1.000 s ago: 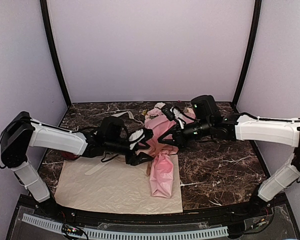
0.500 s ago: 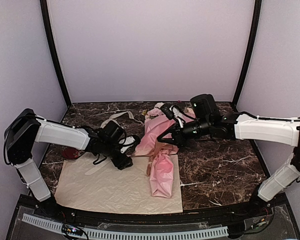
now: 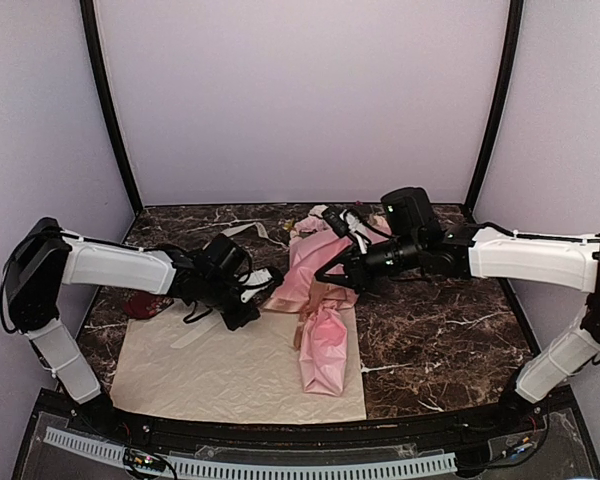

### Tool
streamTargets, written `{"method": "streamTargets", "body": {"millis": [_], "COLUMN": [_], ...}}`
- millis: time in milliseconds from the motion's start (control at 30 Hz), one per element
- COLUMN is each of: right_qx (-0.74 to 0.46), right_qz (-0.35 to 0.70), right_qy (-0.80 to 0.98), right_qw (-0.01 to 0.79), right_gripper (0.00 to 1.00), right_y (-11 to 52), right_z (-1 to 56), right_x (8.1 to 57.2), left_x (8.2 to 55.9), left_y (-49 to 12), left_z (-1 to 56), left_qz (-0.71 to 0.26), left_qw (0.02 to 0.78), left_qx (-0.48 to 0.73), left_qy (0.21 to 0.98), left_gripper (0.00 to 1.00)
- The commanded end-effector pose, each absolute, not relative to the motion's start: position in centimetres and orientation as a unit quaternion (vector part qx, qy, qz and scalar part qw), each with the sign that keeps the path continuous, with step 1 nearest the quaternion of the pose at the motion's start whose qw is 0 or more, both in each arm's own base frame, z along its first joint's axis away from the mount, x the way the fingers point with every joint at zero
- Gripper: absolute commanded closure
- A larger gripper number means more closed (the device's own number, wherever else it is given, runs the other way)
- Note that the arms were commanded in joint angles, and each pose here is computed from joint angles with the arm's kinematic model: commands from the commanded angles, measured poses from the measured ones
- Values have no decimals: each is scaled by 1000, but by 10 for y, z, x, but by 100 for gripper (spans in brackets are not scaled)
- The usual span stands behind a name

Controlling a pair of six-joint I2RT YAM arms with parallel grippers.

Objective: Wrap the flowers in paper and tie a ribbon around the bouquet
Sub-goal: Cross the half-tied ribbon over the folded bouquet.

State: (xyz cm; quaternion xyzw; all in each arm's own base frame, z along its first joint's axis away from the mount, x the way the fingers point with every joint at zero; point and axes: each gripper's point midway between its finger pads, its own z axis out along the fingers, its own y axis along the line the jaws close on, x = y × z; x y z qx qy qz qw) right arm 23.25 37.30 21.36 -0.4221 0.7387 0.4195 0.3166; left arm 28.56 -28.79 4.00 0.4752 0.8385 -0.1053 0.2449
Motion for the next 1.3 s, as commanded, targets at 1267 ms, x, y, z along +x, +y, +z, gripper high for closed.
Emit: {"method": "streamTargets", "body": {"millis": [1267], "right_qx": [-354], "right_qz": [411], "right_qy": [779], "right_qw": [315], "right_gripper": [100], "right_y": [382], "right_z": [209], "right_x": [297], "left_x": [167], "left_y": [-533], "left_z": [131], "left_qz": [-398], "left_qw": [277], "left_qx": [666], "left_qy": [566], "left_gripper": [95]}}
